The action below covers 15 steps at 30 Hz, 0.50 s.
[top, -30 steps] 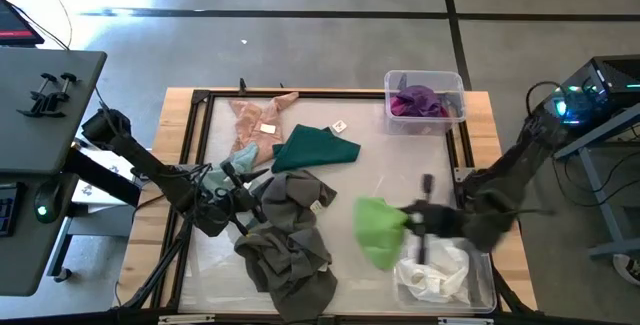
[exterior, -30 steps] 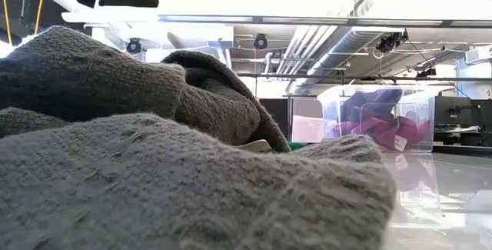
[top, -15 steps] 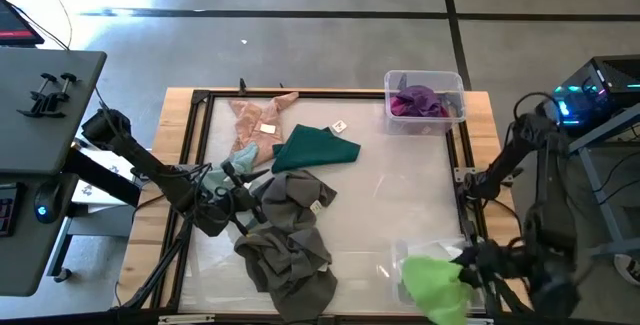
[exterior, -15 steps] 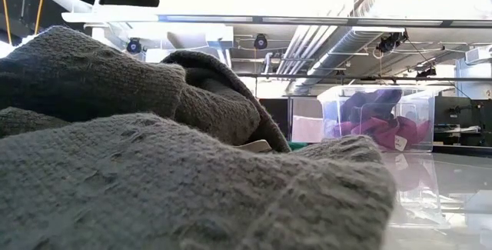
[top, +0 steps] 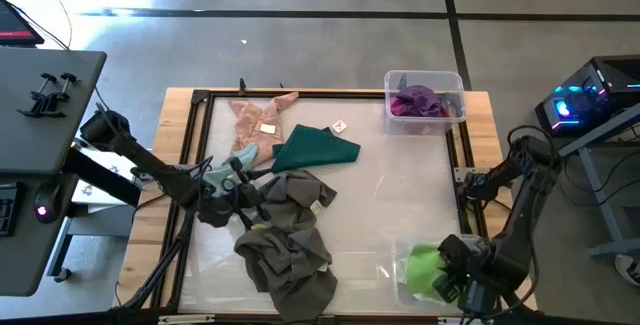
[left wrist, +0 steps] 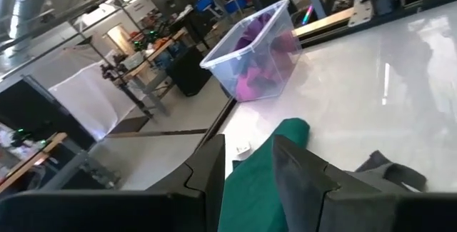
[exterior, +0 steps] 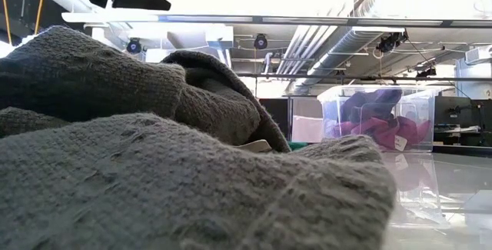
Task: Sort towels by color in basket
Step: Put the green towel into the bottom transparent bin
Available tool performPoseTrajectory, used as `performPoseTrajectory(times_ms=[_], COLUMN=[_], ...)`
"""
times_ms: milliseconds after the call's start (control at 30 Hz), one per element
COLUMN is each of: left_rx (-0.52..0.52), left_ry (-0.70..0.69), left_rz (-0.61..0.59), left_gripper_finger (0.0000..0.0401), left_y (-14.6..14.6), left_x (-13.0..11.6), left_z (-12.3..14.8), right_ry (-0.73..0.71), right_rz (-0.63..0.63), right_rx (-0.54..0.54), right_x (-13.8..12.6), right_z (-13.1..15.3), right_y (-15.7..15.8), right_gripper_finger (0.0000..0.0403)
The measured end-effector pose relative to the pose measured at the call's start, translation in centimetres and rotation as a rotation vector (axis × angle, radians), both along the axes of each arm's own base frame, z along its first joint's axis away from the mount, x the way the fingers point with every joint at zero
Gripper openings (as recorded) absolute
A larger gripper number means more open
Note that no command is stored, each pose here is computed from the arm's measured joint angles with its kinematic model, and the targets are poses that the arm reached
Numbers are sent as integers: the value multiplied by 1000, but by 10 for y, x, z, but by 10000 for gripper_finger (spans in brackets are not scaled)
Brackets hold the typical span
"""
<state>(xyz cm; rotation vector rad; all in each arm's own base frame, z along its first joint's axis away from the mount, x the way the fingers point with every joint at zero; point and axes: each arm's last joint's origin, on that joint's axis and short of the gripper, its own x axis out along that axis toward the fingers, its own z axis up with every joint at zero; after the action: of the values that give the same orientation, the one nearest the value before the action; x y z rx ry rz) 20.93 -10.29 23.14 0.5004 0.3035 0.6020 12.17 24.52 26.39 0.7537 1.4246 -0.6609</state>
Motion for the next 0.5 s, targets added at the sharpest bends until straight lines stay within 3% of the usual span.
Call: performPoseTrajectory(times_ms=[133,300,500], left_rx=[-15,-27,-38], left_ry=[9,17,18], left_rz=[-20,-46,-63], left_gripper_finger=[105,105,105], left_y=[4,6,5], left_x=[3,5,5], left_z=[0,-1,-1], right_ry=[36,-7,-101], right_rz=[-27,-95,-80], right_rx=[49,52,60], right_x=[0,-4,-4], right_z=[3,16,25], right_y=[-1,-12,-18], right_gripper_finger=[24,25,26])
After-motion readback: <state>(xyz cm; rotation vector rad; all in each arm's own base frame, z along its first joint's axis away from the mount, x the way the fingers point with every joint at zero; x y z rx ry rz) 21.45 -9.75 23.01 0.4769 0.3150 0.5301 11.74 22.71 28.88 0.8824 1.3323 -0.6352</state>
